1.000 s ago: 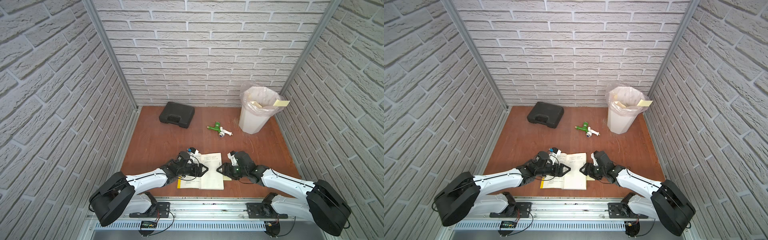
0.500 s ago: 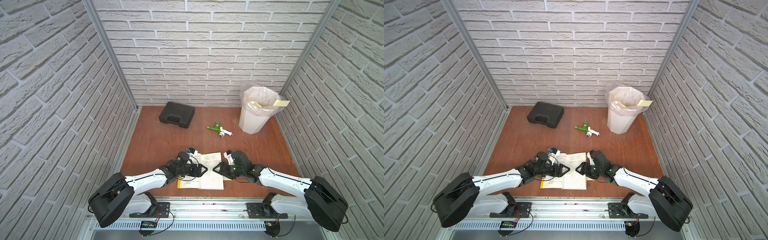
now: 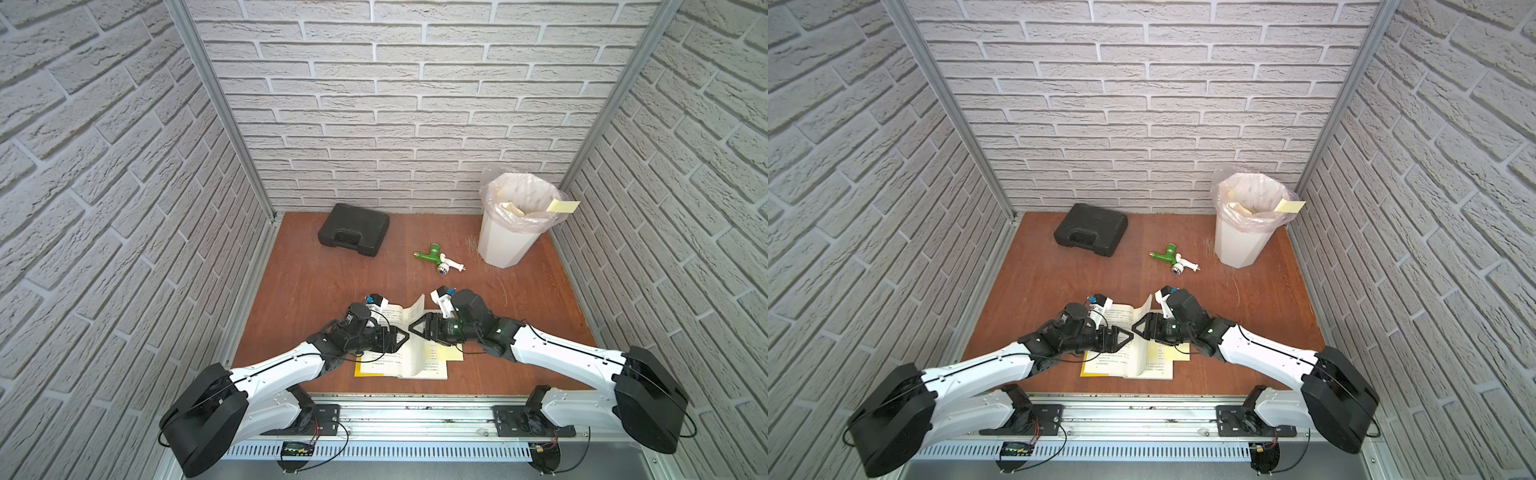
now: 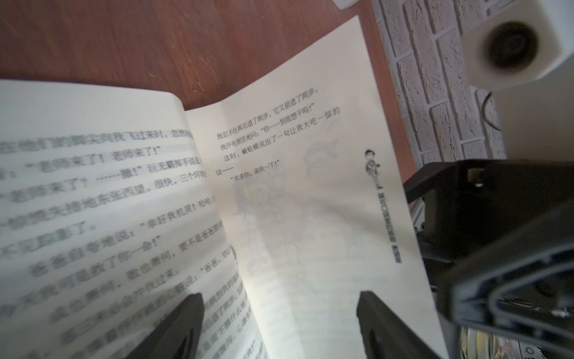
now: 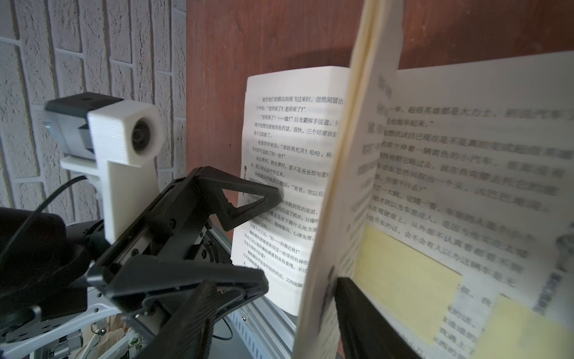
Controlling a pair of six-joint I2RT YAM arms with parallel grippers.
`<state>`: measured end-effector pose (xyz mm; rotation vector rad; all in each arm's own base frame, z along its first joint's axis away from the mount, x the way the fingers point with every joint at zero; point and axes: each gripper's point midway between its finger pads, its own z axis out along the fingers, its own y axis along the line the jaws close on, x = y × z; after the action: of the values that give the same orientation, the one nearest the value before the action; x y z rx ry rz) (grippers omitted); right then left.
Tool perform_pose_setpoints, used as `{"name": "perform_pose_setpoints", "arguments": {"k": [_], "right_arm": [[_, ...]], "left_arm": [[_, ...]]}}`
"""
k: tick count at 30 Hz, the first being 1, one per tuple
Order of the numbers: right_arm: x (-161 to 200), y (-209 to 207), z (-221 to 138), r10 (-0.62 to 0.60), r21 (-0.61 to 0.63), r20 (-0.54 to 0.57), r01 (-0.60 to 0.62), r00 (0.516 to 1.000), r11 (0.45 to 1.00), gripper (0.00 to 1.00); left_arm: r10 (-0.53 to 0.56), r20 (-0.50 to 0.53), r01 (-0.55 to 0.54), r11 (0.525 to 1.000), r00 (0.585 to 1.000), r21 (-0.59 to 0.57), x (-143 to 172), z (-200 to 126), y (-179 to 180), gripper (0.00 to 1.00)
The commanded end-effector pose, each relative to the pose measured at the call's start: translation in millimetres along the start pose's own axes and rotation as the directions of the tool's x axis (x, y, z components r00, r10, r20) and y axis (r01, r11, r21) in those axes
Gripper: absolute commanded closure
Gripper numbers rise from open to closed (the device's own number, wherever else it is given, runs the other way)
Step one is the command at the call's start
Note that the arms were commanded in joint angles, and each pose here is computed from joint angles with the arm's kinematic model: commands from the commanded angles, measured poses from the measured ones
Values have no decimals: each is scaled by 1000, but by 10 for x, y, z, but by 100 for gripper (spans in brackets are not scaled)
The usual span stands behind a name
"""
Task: Peel off the used sticky note
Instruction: Turn the page of the book at the center of the board.
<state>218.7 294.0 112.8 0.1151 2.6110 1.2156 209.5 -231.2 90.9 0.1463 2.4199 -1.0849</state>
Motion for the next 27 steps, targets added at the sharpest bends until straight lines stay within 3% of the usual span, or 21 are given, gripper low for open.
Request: {"name": "perform_pose_setpoints", "arguments": {"k": [1,11,19,27], "right_arm": [[-51,232,156,-27,-64,-12,26,1000,998,34],[-105,231,647,-58,-45,-113,53,992,998,34],[-58,90,978,-35,-45,-169,28,985,999,35],[-44,86,1126,-32,-64,-206,20,978,998,36]], "left_arm": [[17,24,-16,999,1000,-42,-23,-136,76,18],[27,103,-16,994,994,-109,-50,-533,161,18],[83,148,-63,989,985,-133,-131,-850,29,18],[108,172,-96,992,979,-76,-214,-876,-131,17]]}}
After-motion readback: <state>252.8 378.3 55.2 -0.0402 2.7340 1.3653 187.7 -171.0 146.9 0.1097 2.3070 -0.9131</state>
